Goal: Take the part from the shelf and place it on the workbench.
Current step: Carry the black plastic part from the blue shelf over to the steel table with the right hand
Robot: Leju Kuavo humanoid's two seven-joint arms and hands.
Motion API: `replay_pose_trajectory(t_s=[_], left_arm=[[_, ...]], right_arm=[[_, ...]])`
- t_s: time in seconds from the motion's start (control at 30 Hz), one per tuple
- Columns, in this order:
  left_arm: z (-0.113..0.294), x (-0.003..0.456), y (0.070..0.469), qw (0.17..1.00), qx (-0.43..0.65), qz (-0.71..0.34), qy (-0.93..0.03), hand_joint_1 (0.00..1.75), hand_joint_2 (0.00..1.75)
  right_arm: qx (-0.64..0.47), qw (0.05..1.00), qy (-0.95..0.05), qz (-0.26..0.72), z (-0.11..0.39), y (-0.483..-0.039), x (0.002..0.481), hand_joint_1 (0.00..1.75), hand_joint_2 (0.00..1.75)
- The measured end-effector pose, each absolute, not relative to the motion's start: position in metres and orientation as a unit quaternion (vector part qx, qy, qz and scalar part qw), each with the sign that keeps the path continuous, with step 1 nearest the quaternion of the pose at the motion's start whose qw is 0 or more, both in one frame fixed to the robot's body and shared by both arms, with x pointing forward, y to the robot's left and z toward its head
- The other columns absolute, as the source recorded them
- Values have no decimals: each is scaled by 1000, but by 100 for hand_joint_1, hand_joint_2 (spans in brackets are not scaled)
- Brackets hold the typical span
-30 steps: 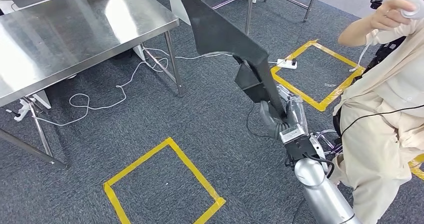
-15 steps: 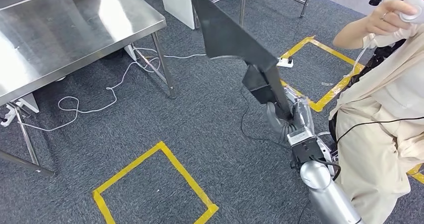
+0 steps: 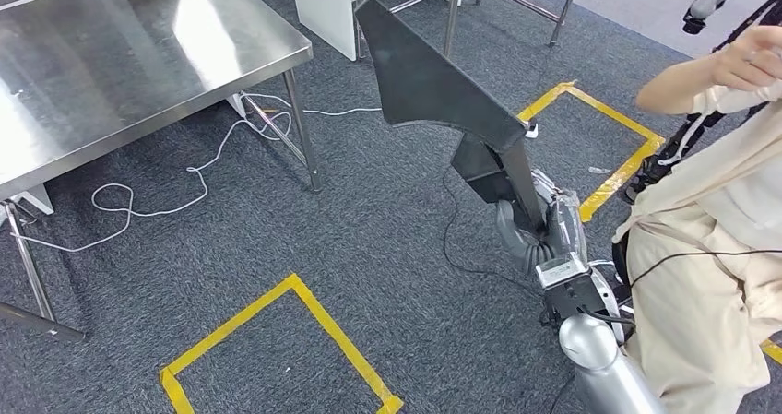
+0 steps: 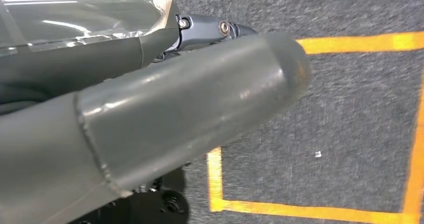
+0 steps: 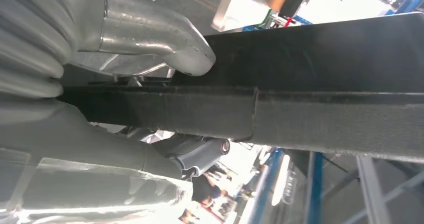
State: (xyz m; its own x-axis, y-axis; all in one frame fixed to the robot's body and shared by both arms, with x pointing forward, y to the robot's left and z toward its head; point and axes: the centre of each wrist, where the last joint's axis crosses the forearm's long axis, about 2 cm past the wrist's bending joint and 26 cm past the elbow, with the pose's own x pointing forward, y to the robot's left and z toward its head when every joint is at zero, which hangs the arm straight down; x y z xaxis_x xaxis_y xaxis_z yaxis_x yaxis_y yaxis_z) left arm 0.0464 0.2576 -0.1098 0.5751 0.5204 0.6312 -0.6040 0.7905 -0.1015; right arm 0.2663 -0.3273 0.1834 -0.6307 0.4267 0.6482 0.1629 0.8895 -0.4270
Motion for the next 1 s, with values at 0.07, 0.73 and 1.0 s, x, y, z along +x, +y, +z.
replay_pose_trajectory(t_s=[0.07,0.73,1.0], left_arm=[[-110,47,258,885,62,318,-334,0,0],[-110,47,261,885,63,327,-326,0,0],[-110,47,259,885,61,328,-326,0,0]], right_arm=[[-169,395,-888,166,184,-329,266,175,175],[-179,378,-894,160,195,-331,275,175,175],[-173,369,-899,162,199,-330,283,175,175]])
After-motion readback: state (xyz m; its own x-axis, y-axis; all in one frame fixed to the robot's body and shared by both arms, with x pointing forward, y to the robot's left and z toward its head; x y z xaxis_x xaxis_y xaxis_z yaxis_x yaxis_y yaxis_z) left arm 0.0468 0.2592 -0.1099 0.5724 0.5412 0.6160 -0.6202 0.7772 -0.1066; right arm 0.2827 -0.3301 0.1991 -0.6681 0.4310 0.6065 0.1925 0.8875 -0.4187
